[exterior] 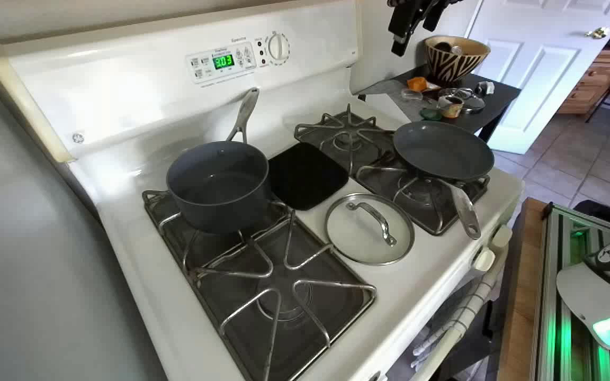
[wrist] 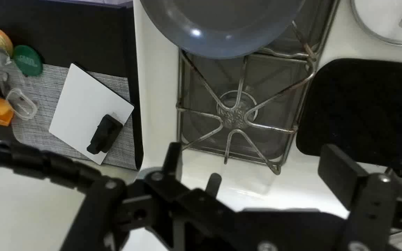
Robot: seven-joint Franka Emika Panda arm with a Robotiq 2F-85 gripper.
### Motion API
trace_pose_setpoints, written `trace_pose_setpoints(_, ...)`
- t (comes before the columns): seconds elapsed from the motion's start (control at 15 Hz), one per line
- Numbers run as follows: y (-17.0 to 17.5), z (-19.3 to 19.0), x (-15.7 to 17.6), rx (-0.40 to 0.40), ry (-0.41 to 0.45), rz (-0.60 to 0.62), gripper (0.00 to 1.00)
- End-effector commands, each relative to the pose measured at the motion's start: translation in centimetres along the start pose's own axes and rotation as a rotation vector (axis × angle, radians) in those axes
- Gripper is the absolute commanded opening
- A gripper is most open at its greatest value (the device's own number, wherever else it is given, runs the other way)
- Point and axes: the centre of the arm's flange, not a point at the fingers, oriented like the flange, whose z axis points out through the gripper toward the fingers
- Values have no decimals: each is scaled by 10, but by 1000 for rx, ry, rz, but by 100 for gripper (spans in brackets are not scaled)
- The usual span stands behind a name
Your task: Put the black item on the lid and put the lid on the pot
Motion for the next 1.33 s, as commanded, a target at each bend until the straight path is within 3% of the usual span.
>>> trace_pose_setpoints(0.0,0,0,0,0,0,0,100)
trace_pose_setpoints(0.4,0,0,0,0,0,0,100)
trace_pose_setpoints(0.67,-34,41,20,81,-16,-24,100)
trace_pose_setpoints(0.8,-57,62,34,148,67,-25,100)
trace_pose_setpoints(1.0,-88,94,46,233,82,-39,100)
trace_pose_setpoints(1.27,-123,138,54,303,-16,-32,100)
